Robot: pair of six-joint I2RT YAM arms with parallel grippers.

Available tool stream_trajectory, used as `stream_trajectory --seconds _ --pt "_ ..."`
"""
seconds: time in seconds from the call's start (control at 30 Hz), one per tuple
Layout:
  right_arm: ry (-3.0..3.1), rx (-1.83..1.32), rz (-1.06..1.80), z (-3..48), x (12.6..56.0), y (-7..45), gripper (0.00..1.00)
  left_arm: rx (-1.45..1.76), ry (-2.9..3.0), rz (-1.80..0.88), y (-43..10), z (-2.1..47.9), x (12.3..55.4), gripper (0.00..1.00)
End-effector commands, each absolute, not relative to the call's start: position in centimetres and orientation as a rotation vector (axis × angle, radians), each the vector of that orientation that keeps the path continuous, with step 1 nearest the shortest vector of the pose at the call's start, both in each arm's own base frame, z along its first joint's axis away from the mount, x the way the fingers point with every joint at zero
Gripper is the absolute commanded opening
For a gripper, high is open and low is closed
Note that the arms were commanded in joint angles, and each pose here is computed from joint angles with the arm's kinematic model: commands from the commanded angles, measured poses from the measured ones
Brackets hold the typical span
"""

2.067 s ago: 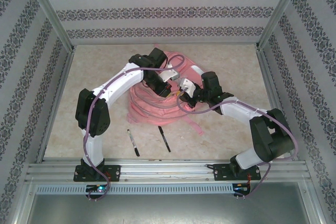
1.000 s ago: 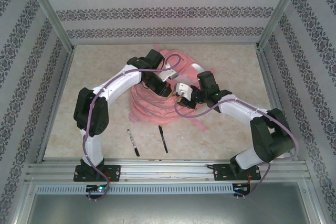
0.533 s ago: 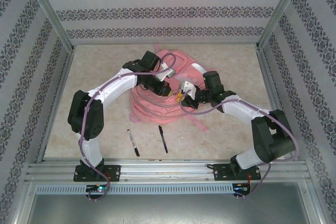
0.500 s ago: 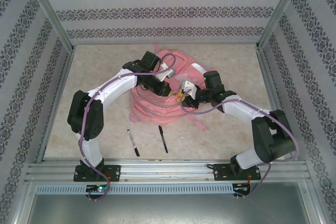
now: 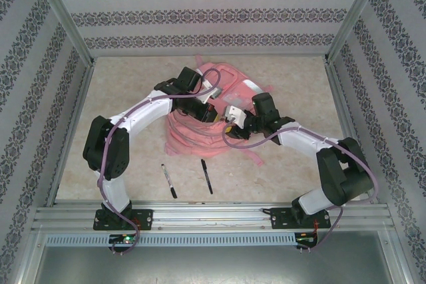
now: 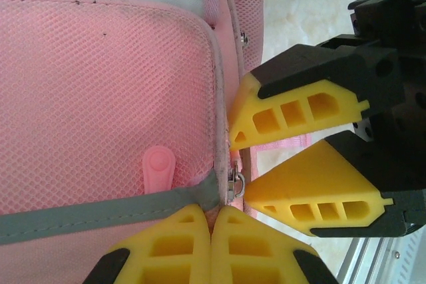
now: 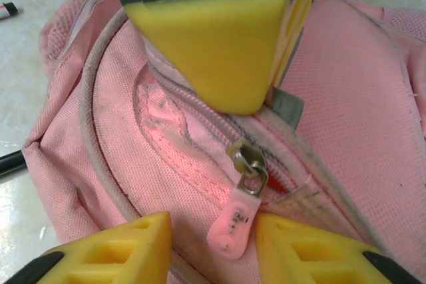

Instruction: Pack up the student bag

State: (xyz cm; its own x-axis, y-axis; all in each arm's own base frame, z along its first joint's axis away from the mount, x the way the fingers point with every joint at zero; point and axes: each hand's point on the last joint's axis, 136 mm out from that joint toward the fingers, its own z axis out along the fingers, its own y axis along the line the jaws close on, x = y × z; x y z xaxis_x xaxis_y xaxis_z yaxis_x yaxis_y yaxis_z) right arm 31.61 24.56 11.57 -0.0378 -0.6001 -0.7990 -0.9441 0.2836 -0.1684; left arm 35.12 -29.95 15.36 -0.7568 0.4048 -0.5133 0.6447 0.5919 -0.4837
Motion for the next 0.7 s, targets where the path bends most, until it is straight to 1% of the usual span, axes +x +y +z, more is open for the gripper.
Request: stream_trajectory --seconds 0.0,0.07,0.17,0.2,0.33,0.43,0.53,0.67 --pt "1.734 -1.404 0.524 12.1 32.1 25.2 0.29 0.839 2.300 -1.021 -30.8 19.5 36.0 0.00" --pt "1.710 -1.392 0.565 12.7 31.8 25.5 0.16 0.838 2.304 -1.011 -30.7 19.2 36.1 0.00" --pt "1.688 -1.359 0.671 14.1 31.1 25.9 0.03 0.813 2.328 -0.970 -30.4 18.7 36.6 0.00" --pt "1.689 -1.345 0.701 14.6 30.8 26.0 0.00 0.803 2.335 -0.961 -30.3 18.6 36.9 0.00" --pt "1.850 -1.219 0.925 15.9 29.3 26.8 0.00 0.757 2.380 -0.924 -30.2 18.2 37.7 0.00" --pt "1.993 -1.092 1.145 15.5 26.9 28.2 0.00 0.708 2.409 -0.921 -30.2 18.3 38.1 0.00" --pt "2.056 -1.005 1.187 13.6 25.4 29.6 0.00 0.652 2.424 -0.960 -30.4 18.3 38.1 0.00" --pt "2.107 -0.934 1.190 11.9 24.8 31.3 0.00 0.576 2.426 -1.022 -31.0 18.5 38.5 0.00"
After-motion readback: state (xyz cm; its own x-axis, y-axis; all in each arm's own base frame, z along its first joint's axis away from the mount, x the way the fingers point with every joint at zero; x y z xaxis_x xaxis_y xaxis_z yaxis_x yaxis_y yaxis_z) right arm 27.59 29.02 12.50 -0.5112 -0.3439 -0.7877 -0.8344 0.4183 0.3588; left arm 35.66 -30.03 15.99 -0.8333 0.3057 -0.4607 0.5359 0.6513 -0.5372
